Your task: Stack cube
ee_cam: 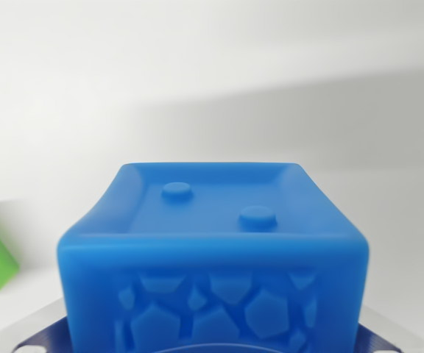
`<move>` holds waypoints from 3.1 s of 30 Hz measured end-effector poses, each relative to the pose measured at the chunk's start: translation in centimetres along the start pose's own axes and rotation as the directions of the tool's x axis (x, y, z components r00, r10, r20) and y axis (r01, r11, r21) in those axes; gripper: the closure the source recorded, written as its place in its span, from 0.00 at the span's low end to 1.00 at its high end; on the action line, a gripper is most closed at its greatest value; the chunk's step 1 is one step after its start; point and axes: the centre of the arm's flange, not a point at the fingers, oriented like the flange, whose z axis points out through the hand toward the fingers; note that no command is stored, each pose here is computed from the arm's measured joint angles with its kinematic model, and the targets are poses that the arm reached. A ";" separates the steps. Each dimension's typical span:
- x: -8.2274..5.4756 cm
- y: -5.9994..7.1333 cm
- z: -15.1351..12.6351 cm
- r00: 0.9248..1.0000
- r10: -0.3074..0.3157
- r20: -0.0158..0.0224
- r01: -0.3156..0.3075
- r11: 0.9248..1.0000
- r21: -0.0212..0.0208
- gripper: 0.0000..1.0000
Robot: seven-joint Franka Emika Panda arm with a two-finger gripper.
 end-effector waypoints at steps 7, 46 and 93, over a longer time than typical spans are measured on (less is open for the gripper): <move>-1.1 -0.4 -0.2 0.999 -0.035 0.000 0.035 0.999 0.000 1.00; -8.2 -3.2 -1.1 0.969 -0.245 0.000 0.245 0.969 0.000 1.00; -16.5 -6.5 -2.0 0.875 -0.483 -0.005 0.483 0.875 -0.001 1.00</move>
